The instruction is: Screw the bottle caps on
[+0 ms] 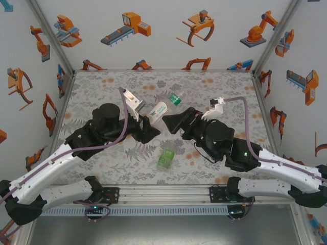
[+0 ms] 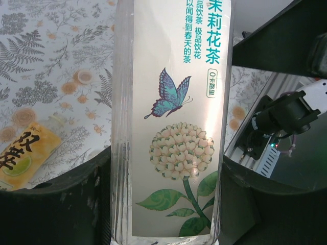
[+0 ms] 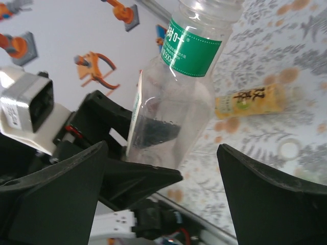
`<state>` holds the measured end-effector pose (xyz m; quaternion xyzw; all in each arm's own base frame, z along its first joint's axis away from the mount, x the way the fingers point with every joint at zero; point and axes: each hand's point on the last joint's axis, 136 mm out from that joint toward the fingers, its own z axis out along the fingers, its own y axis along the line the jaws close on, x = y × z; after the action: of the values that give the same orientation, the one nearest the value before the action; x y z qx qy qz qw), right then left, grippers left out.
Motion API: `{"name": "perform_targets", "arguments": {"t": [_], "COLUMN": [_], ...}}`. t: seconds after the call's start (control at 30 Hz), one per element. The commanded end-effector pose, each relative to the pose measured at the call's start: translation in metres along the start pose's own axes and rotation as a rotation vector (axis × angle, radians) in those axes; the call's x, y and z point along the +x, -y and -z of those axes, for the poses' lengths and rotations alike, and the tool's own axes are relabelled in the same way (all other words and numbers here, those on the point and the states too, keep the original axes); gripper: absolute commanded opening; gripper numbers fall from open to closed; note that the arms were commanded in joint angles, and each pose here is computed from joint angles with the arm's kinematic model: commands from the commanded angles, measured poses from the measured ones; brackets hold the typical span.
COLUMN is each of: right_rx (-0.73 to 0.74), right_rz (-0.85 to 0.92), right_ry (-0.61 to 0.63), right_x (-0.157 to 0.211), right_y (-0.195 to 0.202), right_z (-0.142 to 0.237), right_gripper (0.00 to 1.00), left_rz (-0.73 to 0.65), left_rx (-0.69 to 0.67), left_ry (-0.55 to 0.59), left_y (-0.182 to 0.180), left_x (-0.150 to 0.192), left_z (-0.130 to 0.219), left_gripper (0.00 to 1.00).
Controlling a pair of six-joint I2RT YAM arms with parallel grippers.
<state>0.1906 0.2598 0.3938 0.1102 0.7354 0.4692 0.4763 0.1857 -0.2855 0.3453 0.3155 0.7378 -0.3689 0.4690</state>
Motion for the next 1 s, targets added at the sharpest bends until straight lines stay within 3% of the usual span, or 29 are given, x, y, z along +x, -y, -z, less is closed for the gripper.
{"name": "perform_targets", "arguments": {"t": [0.0, 0.3, 0.5, 0.83, 0.97], "right_rx": [-0.047, -0.009, 0.052, 0.137, 0.127], "right_rz": [-0.196, -0.214, -0.189, -0.180, -0.182], "right_ry": [0.053, 0.086, 0.032, 0.019, 0.017], "right_x": [-0.019, -0.029, -0.026, -0.023, -0.024], "right_y": [-0.021, -0.018, -0.008, 0.016, 0.013], "right_z": [0.000, -0.018, -0.036, -0.045, -0.044], "right_gripper": [0.79, 0.74, 0.70, 0.66, 0.56], "left_rz": [-0.034, -0.033, -0.037, -0.029, -0.027], "left_rx": [0.055, 0.141, 0.157, 0.063, 0.070], "left_ry": [0.069, 0.116, 0.126, 0.119, 0.111], "left_y": [0.011, 0.026, 0.030, 0.013, 0.014], "left_x": [-0.015, -0.023, -0.025, -0.023, -0.021], "left_z": [0.005, 0.008, 0.008, 0.006, 0.004], "left_gripper": [0.28, 0.27, 0.27, 0.26, 0.27]}}
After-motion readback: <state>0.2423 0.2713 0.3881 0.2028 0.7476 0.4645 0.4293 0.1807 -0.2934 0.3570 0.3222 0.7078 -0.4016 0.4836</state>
